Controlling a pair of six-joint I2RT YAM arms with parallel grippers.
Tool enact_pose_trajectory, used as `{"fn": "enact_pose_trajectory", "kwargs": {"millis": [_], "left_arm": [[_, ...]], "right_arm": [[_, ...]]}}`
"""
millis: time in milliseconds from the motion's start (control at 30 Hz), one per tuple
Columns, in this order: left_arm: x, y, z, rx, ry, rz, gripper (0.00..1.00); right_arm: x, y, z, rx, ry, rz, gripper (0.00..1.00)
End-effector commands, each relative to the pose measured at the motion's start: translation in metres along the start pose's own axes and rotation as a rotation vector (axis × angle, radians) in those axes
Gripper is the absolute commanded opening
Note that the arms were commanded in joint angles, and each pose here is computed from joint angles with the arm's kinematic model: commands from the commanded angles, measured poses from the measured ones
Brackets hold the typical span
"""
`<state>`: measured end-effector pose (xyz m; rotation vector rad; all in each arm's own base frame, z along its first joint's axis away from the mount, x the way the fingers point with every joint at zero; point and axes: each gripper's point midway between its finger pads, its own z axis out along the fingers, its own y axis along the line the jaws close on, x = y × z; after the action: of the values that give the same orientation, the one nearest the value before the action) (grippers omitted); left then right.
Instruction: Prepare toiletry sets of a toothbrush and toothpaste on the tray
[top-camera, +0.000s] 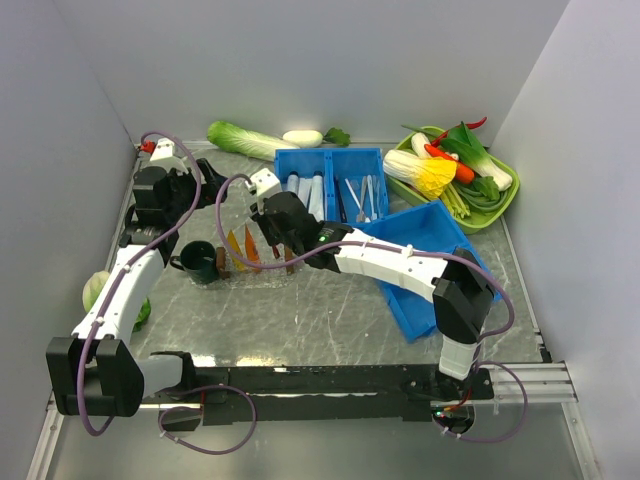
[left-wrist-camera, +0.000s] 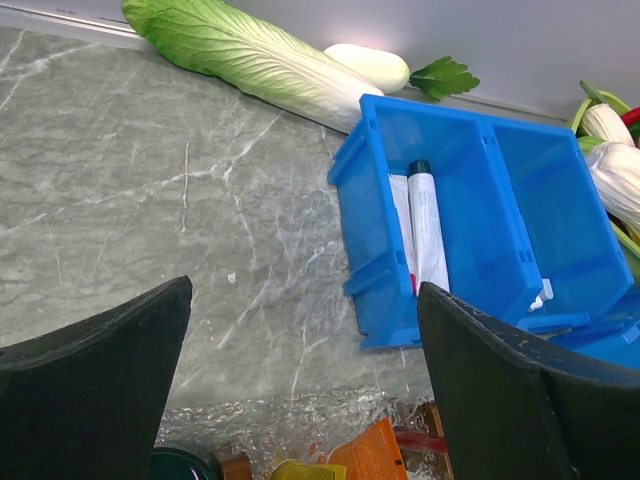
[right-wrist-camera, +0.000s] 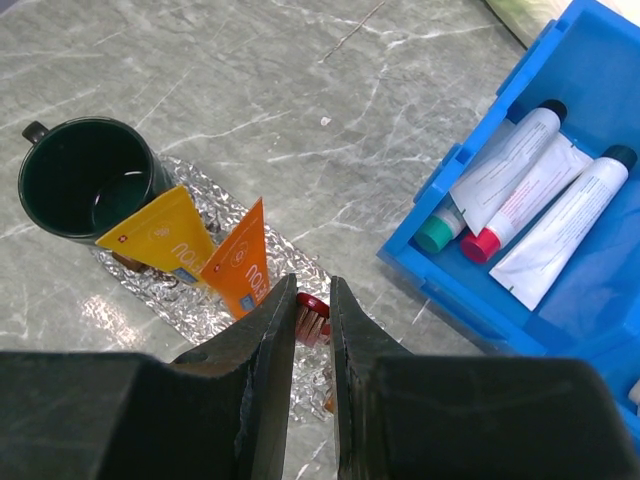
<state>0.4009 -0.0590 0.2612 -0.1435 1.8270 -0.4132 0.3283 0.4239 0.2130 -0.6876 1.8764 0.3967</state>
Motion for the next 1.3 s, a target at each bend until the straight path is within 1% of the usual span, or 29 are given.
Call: {"fn": "enact_pose_trajectory", "kwargs": {"millis": [0, 167, 200, 333, 367, 433, 467, 500, 533, 567, 633, 667, 800, 900, 1000, 1033, 1100, 1167, 1233, 1267], "left_arm": [[-0.025, -0.011, -0.001, 0.030, -0.060, 0.020, 0.99], [-0.022, -0.002, 0.004, -0.013, -0.049, 0.037, 0.99], [-0.016, 0.003, 0.007, -0.035, -0.023, 0.033, 0.99], [-0.014, 0.011, 0.019, -0.070, 0.001, 0.029, 0.99], [-0.018, 0.010, 0.022, -0.071, -0.005, 0.019, 0.99], [-0.020, 0.015, 0.030, -0.099, -0.014, 0.009, 0.99], [-0.028, 0.017, 0.033, -0.114, -0.040, 0.014, 0.99], [-0.035, 0.018, 0.038, -0.119, -0.065, 0.024, 0.99], [-0.039, 0.020, 0.040, -0.129, -0.070, 0.031, 0.99], [-0.048, 0.020, 0.045, -0.138, -0.083, 0.045, 0.99], [-0.053, 0.020, 0.047, -0.135, -0.094, 0.059, 0.99], [-0.053, 0.028, 0.046, -0.174, -0.107, 0.067, 0.99], [-0.056, 0.033, 0.041, -0.196, -0.148, 0.086, 0.98], [-0.055, 0.030, 0.038, -0.180, -0.142, 0.101, 0.98], [-0.054, 0.030, 0.028, -0.183, -0.153, 0.107, 0.97], [-0.046, 0.032, 0.026, -0.184, -0.142, 0.101, 0.97], [-0.043, 0.028, 0.018, -0.167, -0.134, 0.096, 0.96], [-0.033, 0.023, 0.011, -0.137, -0.099, 0.087, 0.96], [-0.021, 0.019, 0.008, -0.110, -0.061, 0.081, 0.96], [-0.022, 0.017, 0.003, -0.103, -0.064, 0.081, 0.96]], "right_arm": [[-0.023, 0.005, -0.007, -0.021, -0.050, 0.050, 0.00], [-0.025, -0.001, -0.013, -0.056, -0.046, 0.075, 0.00], [-0.024, -0.003, -0.013, -0.058, -0.044, 0.077, 0.00], [-0.040, -0.016, -0.019, -0.095, -0.064, 0.120, 0.00], [-0.046, -0.028, -0.019, -0.088, -0.075, 0.135, 0.00], [-0.060, -0.036, -0.022, -0.095, -0.105, 0.130, 0.00], [-0.063, -0.039, -0.023, -0.103, -0.106, 0.128, 0.00], [-0.057, -0.049, -0.019, -0.090, -0.069, 0.128, 0.00], [-0.065, -0.053, -0.020, -0.095, -0.076, 0.136, 0.00], [-0.065, -0.055, -0.020, -0.102, -0.064, 0.139, 0.00], [-0.064, -0.063, -0.021, -0.087, -0.044, 0.127, 0.00], [-0.064, -0.064, -0.022, -0.084, -0.040, 0.120, 0.00], [-0.072, -0.060, -0.024, -0.106, -0.050, 0.131, 0.00], [-0.078, -0.060, -0.024, -0.108, -0.057, 0.132, 0.00], [-0.077, -0.051, -0.024, -0.147, -0.069, 0.122, 0.00], [-0.077, -0.046, -0.026, -0.157, -0.075, 0.116, 0.00], [-0.076, -0.040, -0.029, -0.169, -0.090, 0.091, 0.00], [-0.075, -0.030, -0.029, -0.172, -0.109, 0.066, 0.00], [-0.064, -0.029, -0.026, -0.153, -0.106, 0.038, 0.00], [-0.059, -0.023, -0.025, -0.156, -0.108, 0.029, 0.00]]}}
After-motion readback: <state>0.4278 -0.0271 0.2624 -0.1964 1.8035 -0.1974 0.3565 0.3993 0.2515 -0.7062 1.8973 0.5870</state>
